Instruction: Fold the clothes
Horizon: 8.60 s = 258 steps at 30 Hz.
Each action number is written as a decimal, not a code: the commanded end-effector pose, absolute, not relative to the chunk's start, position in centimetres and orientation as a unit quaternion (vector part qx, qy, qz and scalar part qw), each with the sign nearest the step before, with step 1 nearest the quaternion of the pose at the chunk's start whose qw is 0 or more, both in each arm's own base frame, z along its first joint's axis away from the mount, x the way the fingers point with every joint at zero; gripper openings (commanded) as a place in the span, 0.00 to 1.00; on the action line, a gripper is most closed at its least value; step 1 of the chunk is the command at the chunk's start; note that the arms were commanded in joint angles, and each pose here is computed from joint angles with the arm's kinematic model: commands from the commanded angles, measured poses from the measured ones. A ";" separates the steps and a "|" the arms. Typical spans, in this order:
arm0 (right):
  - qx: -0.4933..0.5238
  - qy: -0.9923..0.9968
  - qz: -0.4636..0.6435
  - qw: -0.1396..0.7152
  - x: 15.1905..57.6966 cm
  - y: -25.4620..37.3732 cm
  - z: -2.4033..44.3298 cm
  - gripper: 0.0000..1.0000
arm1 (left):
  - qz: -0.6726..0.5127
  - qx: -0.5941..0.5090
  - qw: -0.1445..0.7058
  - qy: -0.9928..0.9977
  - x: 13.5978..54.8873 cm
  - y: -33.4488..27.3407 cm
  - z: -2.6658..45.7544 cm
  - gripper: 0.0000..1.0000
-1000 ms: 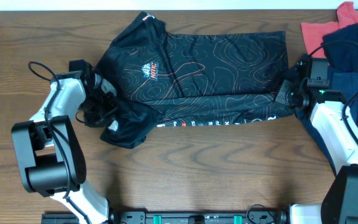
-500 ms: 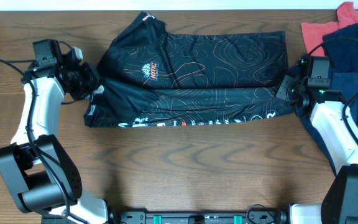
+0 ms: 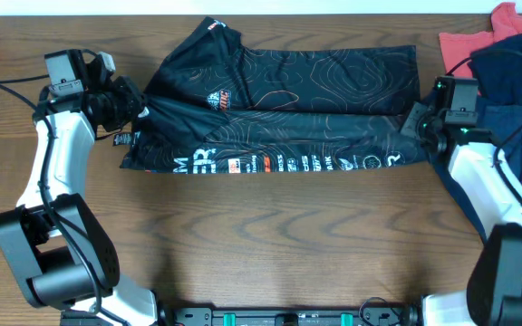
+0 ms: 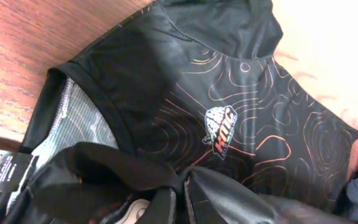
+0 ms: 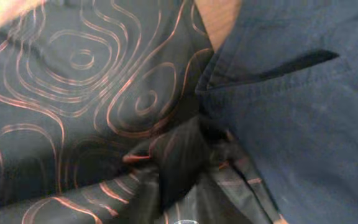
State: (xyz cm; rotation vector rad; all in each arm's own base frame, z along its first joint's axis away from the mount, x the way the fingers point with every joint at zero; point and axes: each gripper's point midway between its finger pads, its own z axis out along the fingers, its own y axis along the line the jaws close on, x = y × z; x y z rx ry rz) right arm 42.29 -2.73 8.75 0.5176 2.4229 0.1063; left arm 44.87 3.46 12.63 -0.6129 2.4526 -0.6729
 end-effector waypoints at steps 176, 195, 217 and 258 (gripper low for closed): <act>0.183 0.969 0.011 0.166 30.3 -5.7 10.6 0.69 | 0.046 -0.368 0.005 0.929 26.9 9.6 10.8 0.70; 0.162 0.967 0.051 0.188 30.5 -4.2 12.0 0.70 | -0.032 0.004 0.300 0.953 50.8 -2.4 8.5 0.98; 0.161 0.967 0.051 0.192 30.7 -4.3 12.1 0.67 | -0.021 0.009 0.305 0.952 54.2 -2.2 0.7 0.68; 0.120 0.942 0.048 0.310 52.8 -4.8 0.9 0.67 | -0.093 -0.078 0.168 0.978 45.2 -3.8 6.3 0.06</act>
